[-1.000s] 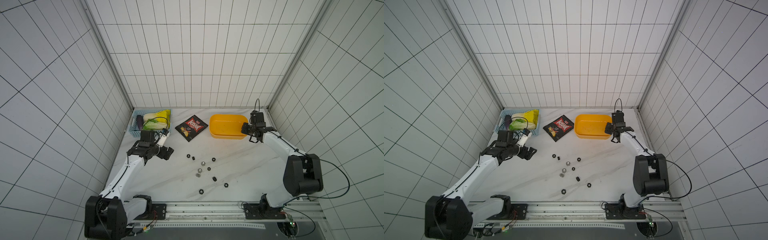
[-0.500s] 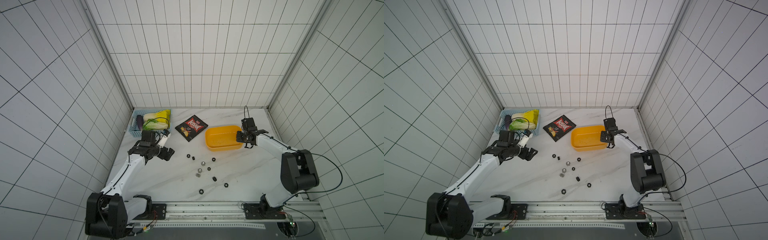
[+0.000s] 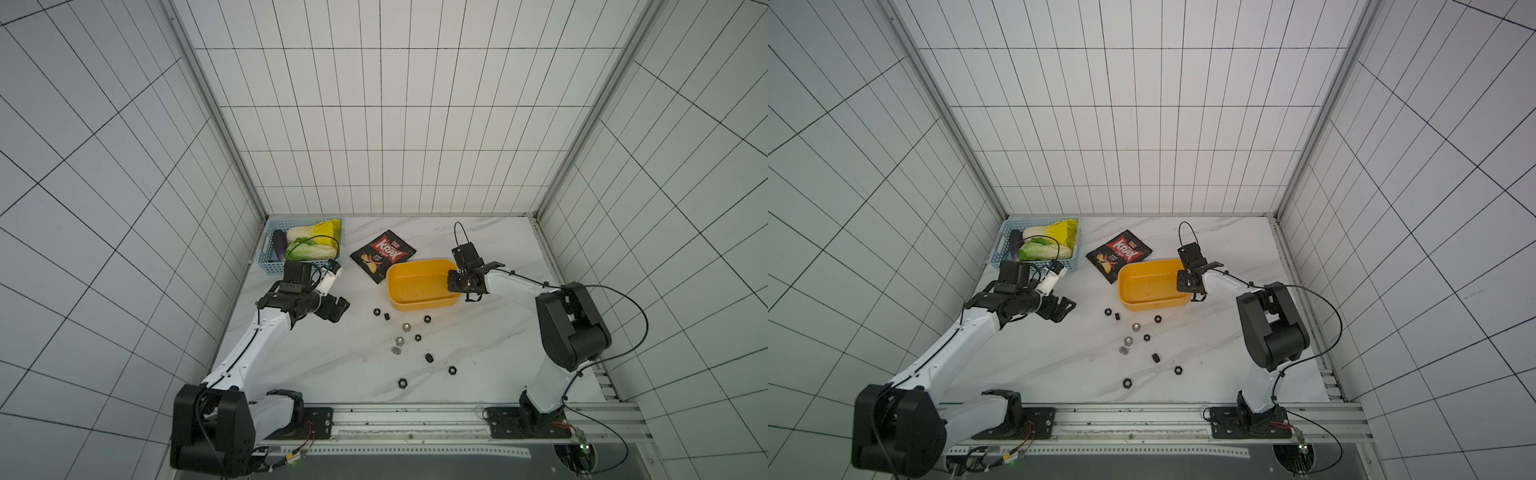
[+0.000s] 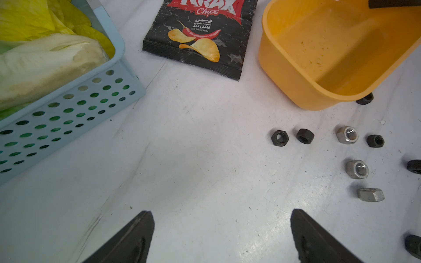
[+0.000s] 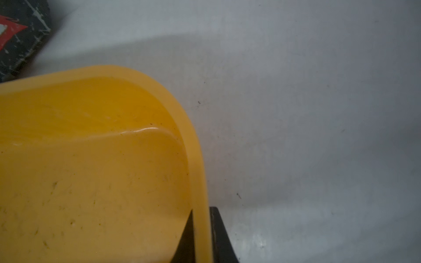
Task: Put the nuts on the desktop into the storage box
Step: Place the storage box at the center of the board.
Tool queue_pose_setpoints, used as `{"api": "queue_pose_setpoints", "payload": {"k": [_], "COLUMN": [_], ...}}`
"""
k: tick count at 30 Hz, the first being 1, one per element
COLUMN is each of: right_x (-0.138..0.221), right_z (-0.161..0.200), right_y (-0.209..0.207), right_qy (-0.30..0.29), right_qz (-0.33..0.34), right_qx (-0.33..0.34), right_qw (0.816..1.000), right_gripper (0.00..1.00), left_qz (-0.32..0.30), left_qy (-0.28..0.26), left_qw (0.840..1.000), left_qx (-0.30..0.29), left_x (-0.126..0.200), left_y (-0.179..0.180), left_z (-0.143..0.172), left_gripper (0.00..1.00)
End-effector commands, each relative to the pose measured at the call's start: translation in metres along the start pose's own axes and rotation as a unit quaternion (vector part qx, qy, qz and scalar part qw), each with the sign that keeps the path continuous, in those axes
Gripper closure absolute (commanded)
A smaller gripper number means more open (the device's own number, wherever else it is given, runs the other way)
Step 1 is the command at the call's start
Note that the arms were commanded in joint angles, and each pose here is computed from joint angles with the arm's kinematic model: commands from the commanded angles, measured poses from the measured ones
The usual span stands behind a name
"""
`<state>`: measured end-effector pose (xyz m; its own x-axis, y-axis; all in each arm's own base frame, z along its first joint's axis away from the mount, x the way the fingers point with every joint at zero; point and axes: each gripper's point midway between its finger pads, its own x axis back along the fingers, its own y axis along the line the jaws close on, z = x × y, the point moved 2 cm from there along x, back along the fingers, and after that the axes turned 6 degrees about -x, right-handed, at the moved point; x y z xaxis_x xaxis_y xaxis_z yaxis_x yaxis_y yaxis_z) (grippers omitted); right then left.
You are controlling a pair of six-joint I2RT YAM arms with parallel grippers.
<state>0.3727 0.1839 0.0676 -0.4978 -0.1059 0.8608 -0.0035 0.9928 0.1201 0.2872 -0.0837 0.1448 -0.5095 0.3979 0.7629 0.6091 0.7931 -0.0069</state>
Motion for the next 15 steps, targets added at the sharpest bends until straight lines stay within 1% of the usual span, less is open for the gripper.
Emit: {"api": "queue_pose_setpoints", "payload": {"k": [1,4,7,12,14,15], "right_x": [-0.009,-0.015,-0.013,-0.005,0.001,0.003], "right_z": [0.011,0.018,0.018,0.020,0.021,0.022], "right_y": [0.011,0.020,0.019,0.025,0.026,0.025], "right_qy": [0.018,0.031,0.033,0.039,0.037,0.036], "right_qz": [0.015,0.009,0.026,0.000,-0.009,-0.011], "right_qx": [0.000,-0.005,-0.003,-0.011,-0.015,-0.017], "right_qw": [1.000,0.999,0.999,0.999,0.999,0.999], "right_gripper": [1.00,0.98,0.95,0.81,0.73,0.72], "left_qz": [0.012,0.013,0.013,0.021,0.026,0.027], "left_qy": [0.001,0.001,0.004,0.002,0.003,0.004], "left_qw": [1.000,1.000,1.000,1.000,1.000,1.000], "left_qx": [-0.007,-0.007,-0.006,-0.006,-0.007,-0.006], "left_x": [-0.001,-0.001,-0.002,-0.003,-0.003,-0.003], "left_y": [-0.005,-0.005,-0.005,-0.007,-0.009,-0.009], "left_z": [0.002,0.002,0.003,0.003,0.003,0.004], "left_gripper": [0.03,0.03,0.03,0.03,0.03,0.03]}}
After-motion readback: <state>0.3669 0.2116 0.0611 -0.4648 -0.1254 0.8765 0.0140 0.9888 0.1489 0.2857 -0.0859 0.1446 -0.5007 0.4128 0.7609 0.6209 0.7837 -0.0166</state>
